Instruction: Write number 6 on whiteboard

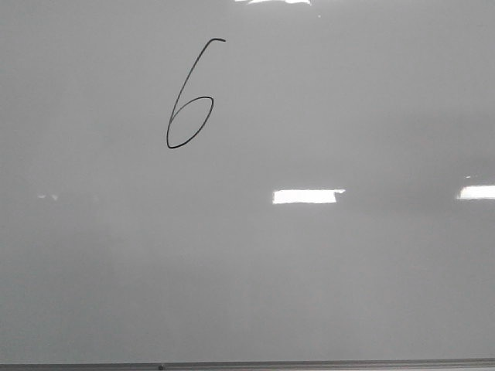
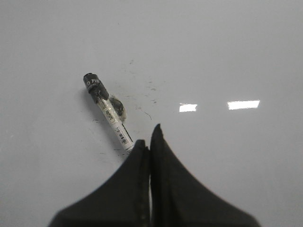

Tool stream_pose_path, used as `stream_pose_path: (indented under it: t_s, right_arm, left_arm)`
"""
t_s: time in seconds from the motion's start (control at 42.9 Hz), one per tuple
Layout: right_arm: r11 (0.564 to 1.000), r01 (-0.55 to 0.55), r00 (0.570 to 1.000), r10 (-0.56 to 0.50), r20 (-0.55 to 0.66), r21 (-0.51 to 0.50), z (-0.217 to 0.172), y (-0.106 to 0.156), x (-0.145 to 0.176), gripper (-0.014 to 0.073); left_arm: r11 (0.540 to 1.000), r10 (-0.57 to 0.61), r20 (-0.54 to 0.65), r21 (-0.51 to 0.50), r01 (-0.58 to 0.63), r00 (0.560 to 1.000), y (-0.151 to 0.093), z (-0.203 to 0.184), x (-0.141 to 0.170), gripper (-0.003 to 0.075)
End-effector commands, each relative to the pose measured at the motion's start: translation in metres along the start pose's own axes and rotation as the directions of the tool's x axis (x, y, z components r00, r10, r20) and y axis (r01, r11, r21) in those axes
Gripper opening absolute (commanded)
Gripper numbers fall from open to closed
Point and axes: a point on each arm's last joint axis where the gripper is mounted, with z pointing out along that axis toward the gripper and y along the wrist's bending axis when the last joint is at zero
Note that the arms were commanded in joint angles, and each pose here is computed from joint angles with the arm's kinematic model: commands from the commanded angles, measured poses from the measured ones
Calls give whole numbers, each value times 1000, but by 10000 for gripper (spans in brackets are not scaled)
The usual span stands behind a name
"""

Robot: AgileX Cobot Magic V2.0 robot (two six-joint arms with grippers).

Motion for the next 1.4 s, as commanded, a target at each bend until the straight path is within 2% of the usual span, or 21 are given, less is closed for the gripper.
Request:
stream_pose_path:
  t_s: [0.0,0.326,0.699,0.816,0.933,1.166,1.212,1.375]
  right_arm:
    - [1000,7,995,-6,97,-13,-2,2,-15,-69]
    - [1000,8,995,-6,101,-14,-1,2,-15,-69]
    - [999,50,996,-50,68,-3,4,2,5,-69]
    - [995,85,987,-91,131,49,4,0,15,-69]
    - [990,62,981,-83,172,127,3,-4,32,-69]
    - [970,-51,993,25,113,240,8,-12,82,-69]
    - [967,-58,997,43,65,249,8,-12,86,-69]
    - [964,-30,999,19,43,265,8,-13,87,-69]
  left_arm:
    - [1000,-11,89,1,11,996,0,-1,-6,-20]
    - [1000,-11,89,1,11,996,0,-1,-6,-20]
    - [1000,-11,89,1,11,996,0,-1,-6,-20]
    - [1000,-11,89,1,11,996,0,-1,-6,-20]
    - [1000,-11,89,1,11,996,0,-1,-6,-20]
    - [1000,-11,89,1,11,996,0,-1,-6,-20]
    - [1000,-11,89,1,11,996,0,-1,-6,-20]
    - [1000,-11,89,1,11,996,0,-1,-6,-20]
